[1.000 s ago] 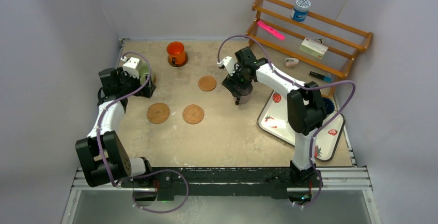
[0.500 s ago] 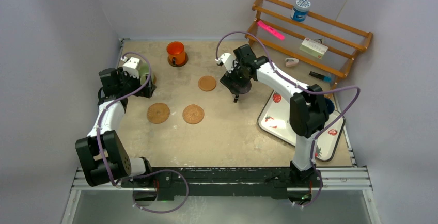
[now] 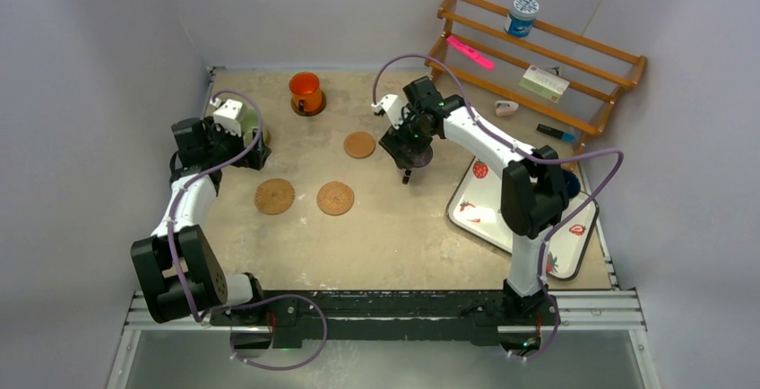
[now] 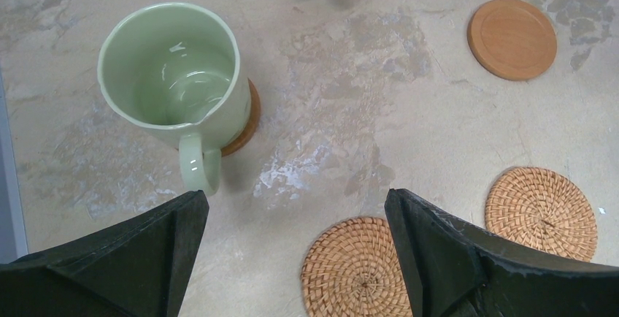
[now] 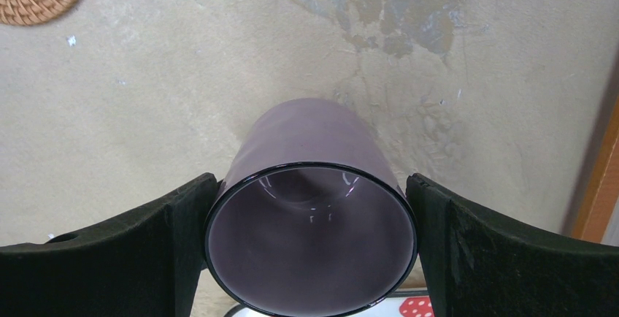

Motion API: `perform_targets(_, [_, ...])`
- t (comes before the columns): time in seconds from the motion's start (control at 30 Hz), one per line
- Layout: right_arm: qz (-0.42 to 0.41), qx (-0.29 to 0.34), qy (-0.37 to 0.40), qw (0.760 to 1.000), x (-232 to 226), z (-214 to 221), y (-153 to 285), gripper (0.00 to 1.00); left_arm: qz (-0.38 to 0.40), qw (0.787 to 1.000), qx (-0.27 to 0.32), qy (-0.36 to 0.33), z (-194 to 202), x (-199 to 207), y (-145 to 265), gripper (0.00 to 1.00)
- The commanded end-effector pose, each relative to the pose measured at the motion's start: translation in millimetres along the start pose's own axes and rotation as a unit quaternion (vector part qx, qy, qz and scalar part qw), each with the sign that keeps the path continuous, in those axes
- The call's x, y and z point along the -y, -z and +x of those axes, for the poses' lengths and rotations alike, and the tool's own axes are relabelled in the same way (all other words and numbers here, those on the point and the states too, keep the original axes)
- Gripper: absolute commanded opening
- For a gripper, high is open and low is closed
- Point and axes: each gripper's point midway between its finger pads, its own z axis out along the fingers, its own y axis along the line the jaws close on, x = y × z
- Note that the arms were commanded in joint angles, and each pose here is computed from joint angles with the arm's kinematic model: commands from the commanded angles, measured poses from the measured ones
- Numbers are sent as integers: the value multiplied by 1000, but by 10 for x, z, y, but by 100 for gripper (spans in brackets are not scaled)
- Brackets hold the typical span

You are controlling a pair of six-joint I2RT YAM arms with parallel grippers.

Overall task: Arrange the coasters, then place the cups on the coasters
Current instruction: Place the cup at the center of the board.

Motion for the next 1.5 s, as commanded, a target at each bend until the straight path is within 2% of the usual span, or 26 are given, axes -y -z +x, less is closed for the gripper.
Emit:
perform_targets(0.0, [16,48,-11,999,17,-235,124,99,6,1000,15,-4,-66,3,-13,100])
perform_targets(0.13, [-13,33,-33,999,-90,-149,60,99,9,1000,16,-5,-70,12,-14,100])
perform_targets(0.2, [44,42,-42,997,76,-144,57,99,8,1000,16,-4,-77,9,-13,100])
perform_targets(0.23, [11,54,-43,998,-58,-154,50,99,7,1000,16,-3,-78,6,-11,100])
perform_targets(0.27, [17,59,-38,997,-44,-154,76,99,5,1000,16,-2,-77,3,-9,100])
perform_targets(0.3, [72,65,-39,995,128,-173,111,99,4,1000,16,-1,-81,2,-6,100])
perform_targets(0.4, [21,85,-37,995,-77,-201,181,99,6,1000,17,-1,-83,11,-1,100])
perform_targets(0.43, [52,86,-35,994,27,-204,203,99,7,1000,18,-1,-88,16,1,100])
perform_targets(0.53, [29,111,-39,993,-94,-270,275,99,11,1000,19,-2,-95,34,-2,100])
perform_targets(0.7, [139,149,-28,979,250,-337,417,99,15,1000,20,-6,-97,46,-3,100])
perform_targets(0.93, [80,211,-11,974,-25,-387,385,99,27,999,22,-14,-119,117,-16,100])
perform_targets(1.03, [67,203,-2,977,-69,-332,300,99,31,999,21,-19,-117,151,-18,100])
perform_targets(1.17, [61,208,3,976,-103,-258,198,99,33,999,21,-21,-114,168,-17,100])
perform_targets(1.47, [63,270,9,961,-174,-245,149,99,37,999,19,-23,-96,185,-39,100])
